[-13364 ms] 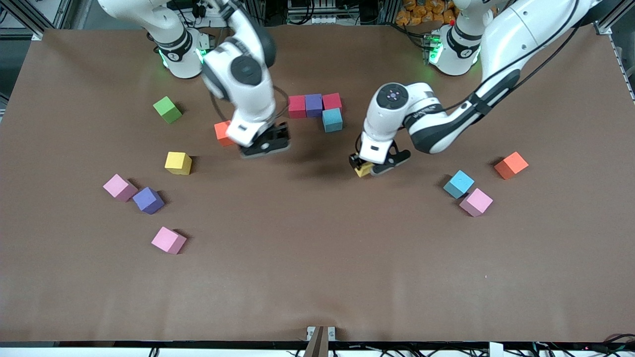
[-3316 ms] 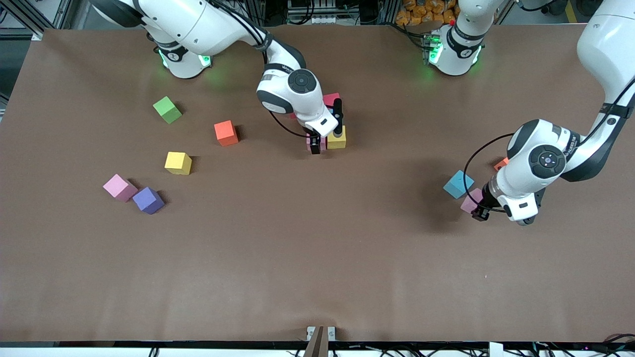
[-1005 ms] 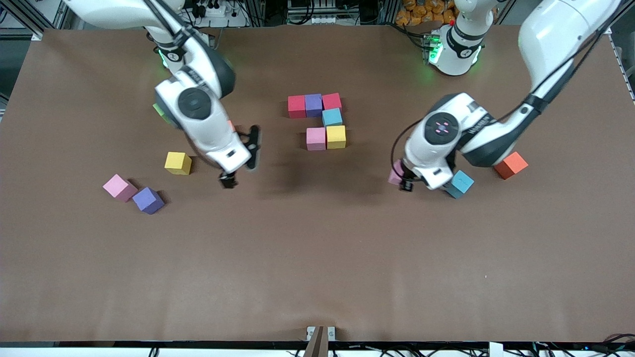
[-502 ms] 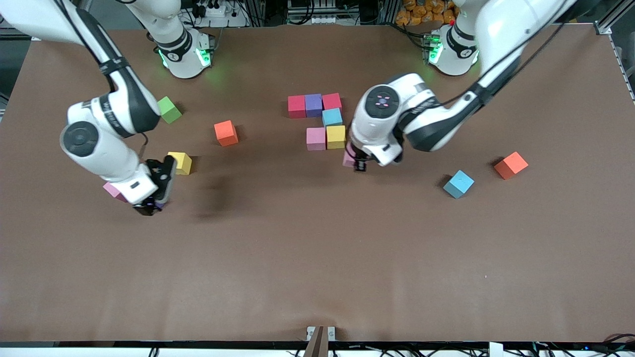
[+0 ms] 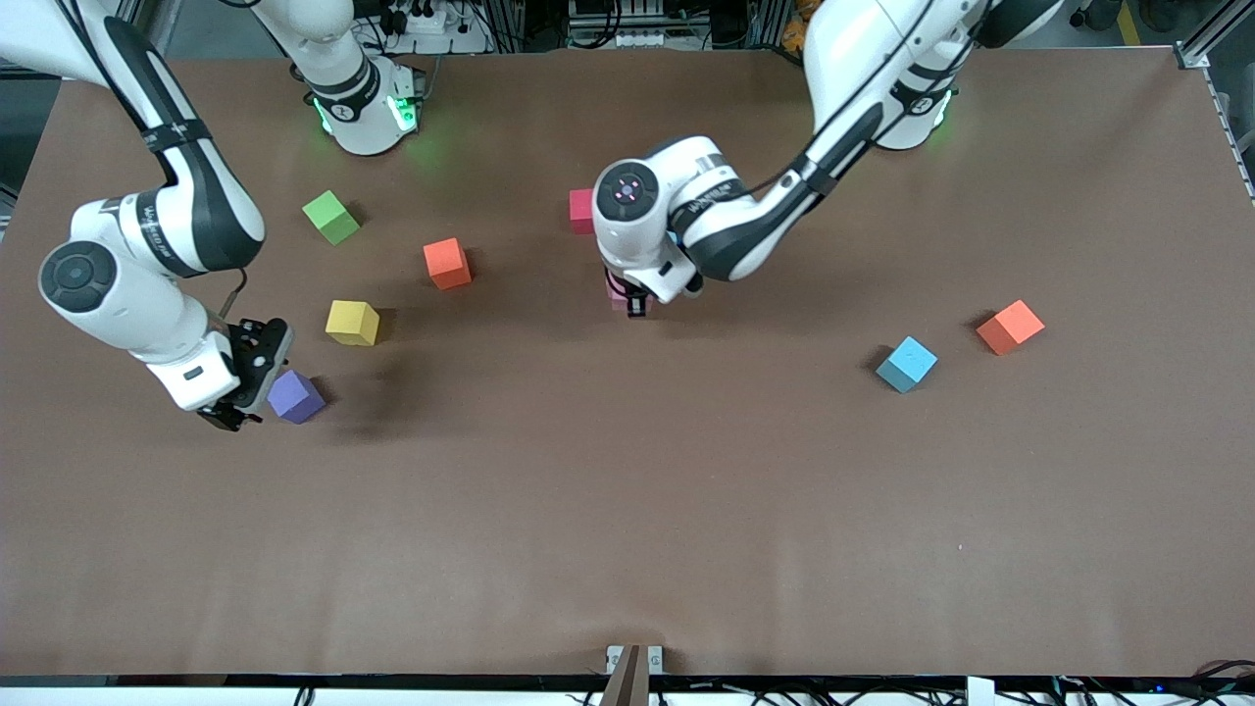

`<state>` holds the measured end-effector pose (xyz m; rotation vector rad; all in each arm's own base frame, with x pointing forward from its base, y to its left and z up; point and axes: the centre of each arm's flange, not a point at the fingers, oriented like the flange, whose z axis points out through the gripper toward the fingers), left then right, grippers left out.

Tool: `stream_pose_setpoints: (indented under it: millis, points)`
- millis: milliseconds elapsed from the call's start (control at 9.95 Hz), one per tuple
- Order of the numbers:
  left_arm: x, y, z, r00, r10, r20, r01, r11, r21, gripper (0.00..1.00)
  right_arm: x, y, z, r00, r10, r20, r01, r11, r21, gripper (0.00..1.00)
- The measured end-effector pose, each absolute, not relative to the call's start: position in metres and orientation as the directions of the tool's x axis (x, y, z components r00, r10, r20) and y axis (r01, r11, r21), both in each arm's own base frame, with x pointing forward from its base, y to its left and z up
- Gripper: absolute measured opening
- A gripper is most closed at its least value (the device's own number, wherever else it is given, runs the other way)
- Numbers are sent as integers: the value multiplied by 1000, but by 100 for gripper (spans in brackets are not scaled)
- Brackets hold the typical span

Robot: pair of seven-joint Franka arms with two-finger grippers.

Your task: Form number 2 with 11 blocks

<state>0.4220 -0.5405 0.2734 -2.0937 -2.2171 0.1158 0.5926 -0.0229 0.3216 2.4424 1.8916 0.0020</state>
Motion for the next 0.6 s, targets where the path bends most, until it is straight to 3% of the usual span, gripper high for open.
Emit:
stream_pose_setpoints:
  millis: [301, 603]
  points:
    - [403, -566, 281, -55, 998, -6, 993, 54, -108, 59, 583, -31, 310, 326, 944, -44, 945, -326, -2, 100]
    - [396, -586, 267, -53, 999, -5, 993, 52, -109, 59, 560, -43, 278, 581, 811, -66, 811, -584, -43, 100]
